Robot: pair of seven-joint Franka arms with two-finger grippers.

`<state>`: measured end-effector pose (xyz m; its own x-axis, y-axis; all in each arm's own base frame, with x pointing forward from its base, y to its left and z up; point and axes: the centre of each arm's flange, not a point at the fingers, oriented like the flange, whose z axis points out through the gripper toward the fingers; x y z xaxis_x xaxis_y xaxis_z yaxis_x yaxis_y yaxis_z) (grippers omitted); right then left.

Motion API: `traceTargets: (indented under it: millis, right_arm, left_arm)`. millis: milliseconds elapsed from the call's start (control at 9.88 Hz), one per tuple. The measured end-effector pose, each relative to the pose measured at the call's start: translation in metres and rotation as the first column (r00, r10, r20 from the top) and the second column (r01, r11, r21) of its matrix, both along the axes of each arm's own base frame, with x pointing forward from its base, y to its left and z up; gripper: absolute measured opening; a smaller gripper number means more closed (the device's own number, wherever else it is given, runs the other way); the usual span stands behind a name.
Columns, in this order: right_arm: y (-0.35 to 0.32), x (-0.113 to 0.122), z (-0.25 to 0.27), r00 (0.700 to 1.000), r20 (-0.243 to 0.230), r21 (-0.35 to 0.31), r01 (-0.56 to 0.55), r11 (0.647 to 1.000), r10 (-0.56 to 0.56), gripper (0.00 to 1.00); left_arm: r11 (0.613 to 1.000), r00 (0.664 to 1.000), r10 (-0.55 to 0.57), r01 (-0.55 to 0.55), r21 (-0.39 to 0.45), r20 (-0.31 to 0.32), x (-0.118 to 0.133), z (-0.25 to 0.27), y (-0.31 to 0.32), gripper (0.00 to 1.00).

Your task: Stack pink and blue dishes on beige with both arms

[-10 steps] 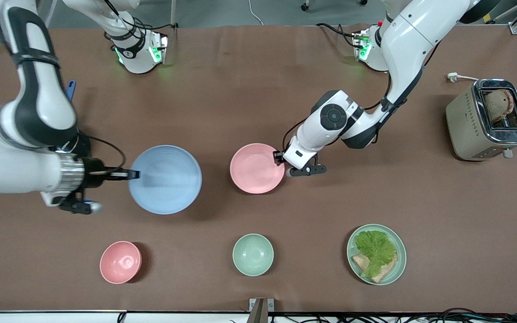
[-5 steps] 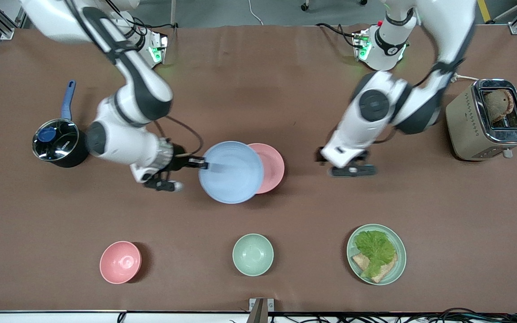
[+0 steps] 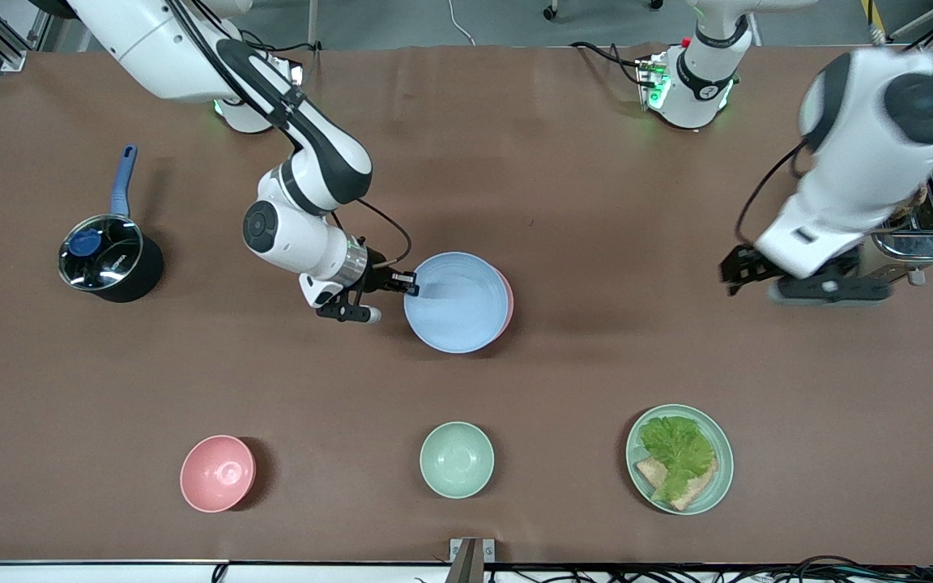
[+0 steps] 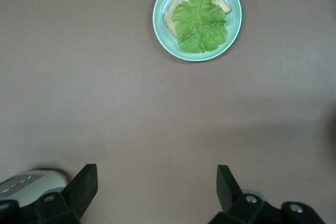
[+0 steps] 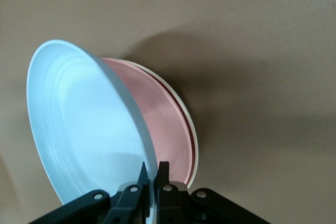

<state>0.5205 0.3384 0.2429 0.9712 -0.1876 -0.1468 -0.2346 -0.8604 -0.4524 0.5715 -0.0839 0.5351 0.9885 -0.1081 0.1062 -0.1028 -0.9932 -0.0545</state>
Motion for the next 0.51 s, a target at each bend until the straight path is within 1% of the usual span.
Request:
traceTargets:
  millis: [203, 304, 506]
  right_arm:
    - [0.002, -0.003, -0.006, 1.0, -0.005, 0.0, -0.002, 1.0, 0.002, 0.07]
    - [0.003, -0.006, -0.01, 1.0, -0.005, -0.002, -0.001, 1.0, 0.001, 0.07]
    - [0.006, -0.011, -0.016, 1.0, -0.007, -0.004, -0.005, 1.0, 0.005, 0.1]
  left_arm:
    - [1.0, 0.999, 0.0, 0.0, -0.013, -0.035, -0.008, 0.067, 0.033, 1.0]
    - [1.0, 0.999, 0.011, -0.012, -0.011, -0.039, -0.016, 0.093, 0.041, 1.0]
    - [1.0, 0.999, 0.024, -0.024, -0.011, -0.031, -0.033, 0.122, 0.054, 1.0]
